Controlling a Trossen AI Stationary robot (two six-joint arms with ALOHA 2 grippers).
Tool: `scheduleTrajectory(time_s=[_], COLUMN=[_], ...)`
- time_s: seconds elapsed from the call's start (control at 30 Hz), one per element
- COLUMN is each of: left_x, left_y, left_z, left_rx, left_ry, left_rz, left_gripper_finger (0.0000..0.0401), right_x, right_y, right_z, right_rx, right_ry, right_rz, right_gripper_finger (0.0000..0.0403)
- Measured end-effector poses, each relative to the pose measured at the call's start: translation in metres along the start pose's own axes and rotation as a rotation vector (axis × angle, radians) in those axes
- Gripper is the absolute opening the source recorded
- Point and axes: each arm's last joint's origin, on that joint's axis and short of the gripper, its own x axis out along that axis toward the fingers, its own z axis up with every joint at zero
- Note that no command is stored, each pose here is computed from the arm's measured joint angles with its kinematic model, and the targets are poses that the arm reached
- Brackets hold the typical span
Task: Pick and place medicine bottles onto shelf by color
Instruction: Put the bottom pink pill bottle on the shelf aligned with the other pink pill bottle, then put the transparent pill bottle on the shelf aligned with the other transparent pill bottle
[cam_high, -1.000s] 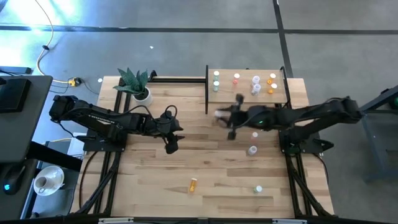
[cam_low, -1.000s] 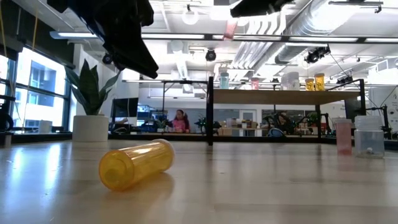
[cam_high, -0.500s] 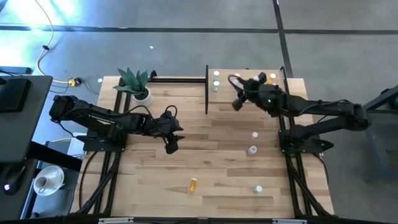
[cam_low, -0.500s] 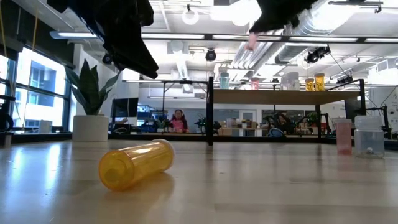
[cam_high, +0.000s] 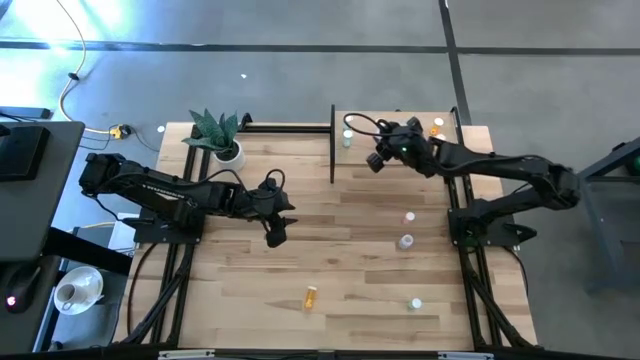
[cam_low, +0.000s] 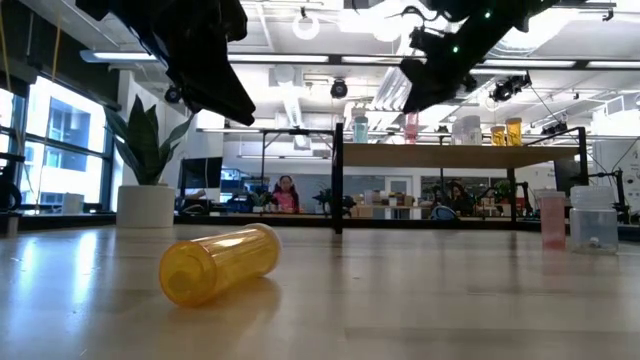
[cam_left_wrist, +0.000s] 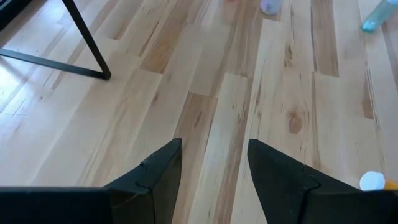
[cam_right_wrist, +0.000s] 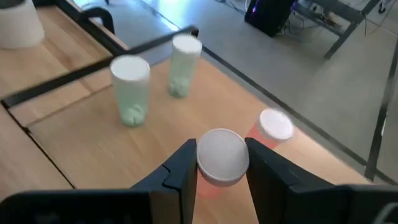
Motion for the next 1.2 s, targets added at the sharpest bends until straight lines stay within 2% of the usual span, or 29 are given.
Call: scheduleTrajectory(time_s=[0.27,0.73,1.2], left_x=[0.000,0.000,0.000], left_y=[0.000,0.000,0.000], left_z=[0.000,0.000,0.000], left_rx=[0.001,0.002,0.002], left_ry=[0.004,0.004,0.004], left_rz=[0.001,0.000,0.001], left_gripper_finger=[0.0172,0.0172,0.0172], right_x=[0.013,0.013,0.013], right_y=[0.001,0.000,-0.001], right_z=[-0.007,-0.009,-0.010], right_rx=[0.053,0.067,0.080], right_ry=[0.055,0.077,0.084], right_rz=[-0.024,-0.047,-0.051], right_gripper_finger=[0.0102,0.0104,0.0144])
